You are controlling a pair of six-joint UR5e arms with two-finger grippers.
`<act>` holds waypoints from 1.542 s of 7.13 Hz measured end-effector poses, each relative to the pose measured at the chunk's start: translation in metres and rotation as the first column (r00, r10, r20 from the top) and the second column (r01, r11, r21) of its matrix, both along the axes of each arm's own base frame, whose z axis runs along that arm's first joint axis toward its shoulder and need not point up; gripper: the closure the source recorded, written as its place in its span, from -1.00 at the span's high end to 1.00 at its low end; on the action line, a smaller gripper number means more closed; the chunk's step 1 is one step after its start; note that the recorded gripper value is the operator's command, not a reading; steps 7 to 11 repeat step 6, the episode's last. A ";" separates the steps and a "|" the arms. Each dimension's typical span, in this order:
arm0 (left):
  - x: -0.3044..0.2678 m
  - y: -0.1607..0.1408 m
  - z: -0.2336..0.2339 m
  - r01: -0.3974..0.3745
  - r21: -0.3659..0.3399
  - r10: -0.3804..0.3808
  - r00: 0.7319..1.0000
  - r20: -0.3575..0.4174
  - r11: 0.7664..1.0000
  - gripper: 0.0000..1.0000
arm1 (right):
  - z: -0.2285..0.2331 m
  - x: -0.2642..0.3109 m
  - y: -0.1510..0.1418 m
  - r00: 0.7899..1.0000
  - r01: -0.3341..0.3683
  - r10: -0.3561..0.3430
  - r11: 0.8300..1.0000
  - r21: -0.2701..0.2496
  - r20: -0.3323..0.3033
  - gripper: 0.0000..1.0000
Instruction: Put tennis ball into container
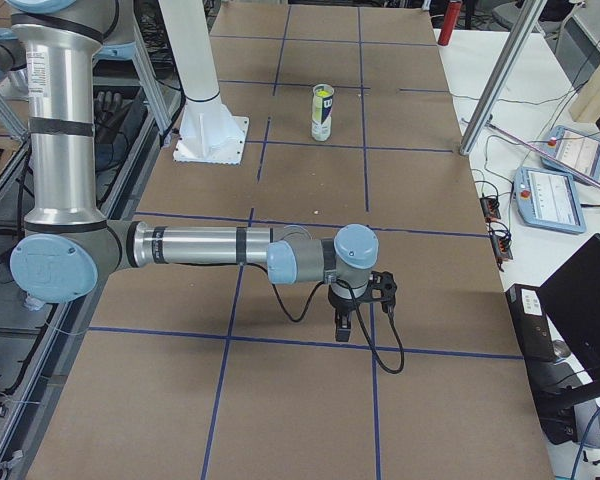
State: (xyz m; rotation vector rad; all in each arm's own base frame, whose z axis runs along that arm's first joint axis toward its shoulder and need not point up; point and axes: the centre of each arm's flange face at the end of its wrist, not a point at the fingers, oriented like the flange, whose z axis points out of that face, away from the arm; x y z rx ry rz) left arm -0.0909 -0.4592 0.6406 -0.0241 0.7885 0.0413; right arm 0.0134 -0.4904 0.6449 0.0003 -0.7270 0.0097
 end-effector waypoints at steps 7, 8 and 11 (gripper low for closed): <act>0.000 -0.003 -0.003 0.000 0.005 0.000 1.000 0.000 1.000 1.00 | 0.000 0.000 0.000 1.000 0.000 0.000 1.000 0.000 0.000 1.00; 0.000 -0.003 -0.003 0.000 0.005 0.000 1.000 0.000 1.000 1.00 | 0.000 0.000 0.000 1.000 0.000 0.000 1.000 0.000 0.000 1.00; 0.000 -0.003 -0.003 0.000 0.005 0.000 1.000 0.000 1.000 1.00 | 0.000 0.000 0.000 1.000 0.000 0.000 1.000 0.000 0.000 1.00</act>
